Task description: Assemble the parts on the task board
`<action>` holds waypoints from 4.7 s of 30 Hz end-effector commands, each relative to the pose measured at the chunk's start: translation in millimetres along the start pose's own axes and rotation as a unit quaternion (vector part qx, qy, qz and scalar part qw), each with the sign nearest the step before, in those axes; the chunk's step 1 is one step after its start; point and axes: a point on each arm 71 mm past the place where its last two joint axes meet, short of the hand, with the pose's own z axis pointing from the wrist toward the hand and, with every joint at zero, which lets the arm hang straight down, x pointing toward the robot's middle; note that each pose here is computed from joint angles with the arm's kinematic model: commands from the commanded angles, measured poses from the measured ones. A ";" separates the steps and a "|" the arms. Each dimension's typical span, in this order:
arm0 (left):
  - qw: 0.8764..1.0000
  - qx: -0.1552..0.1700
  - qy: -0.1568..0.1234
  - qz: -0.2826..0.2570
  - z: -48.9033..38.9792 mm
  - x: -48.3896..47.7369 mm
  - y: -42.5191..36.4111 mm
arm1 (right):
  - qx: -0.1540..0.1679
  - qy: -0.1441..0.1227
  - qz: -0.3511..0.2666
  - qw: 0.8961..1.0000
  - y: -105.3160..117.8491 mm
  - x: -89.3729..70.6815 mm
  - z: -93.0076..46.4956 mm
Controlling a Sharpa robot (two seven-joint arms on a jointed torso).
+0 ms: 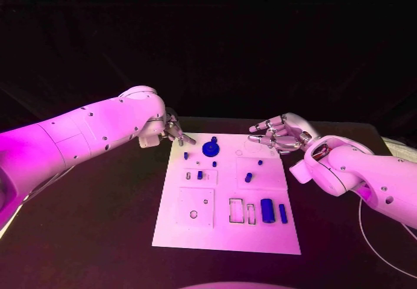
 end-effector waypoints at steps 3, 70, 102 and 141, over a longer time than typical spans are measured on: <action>1.000 0.005 0.017 0.025 6.0 4.2 -2.0 | -0.010 0.003 0.000 1.000 2.2 1.9 0.2; 0.999 -0.004 0.052 0.013 14.5 21.6 -1.4 | -0.012 0.008 0.001 1.000 2.5 3.9 1.8; 0.997 0.052 0.045 -0.042 -12.4 46.0 15.6 | -0.003 0.016 0.001 1.000 -1.6 4.2 0.5; 0.993 0.075 0.068 0.054 -24.3 94.5 19.0 | 0.002 0.021 0.002 1.000 -5.7 6.8 -0.5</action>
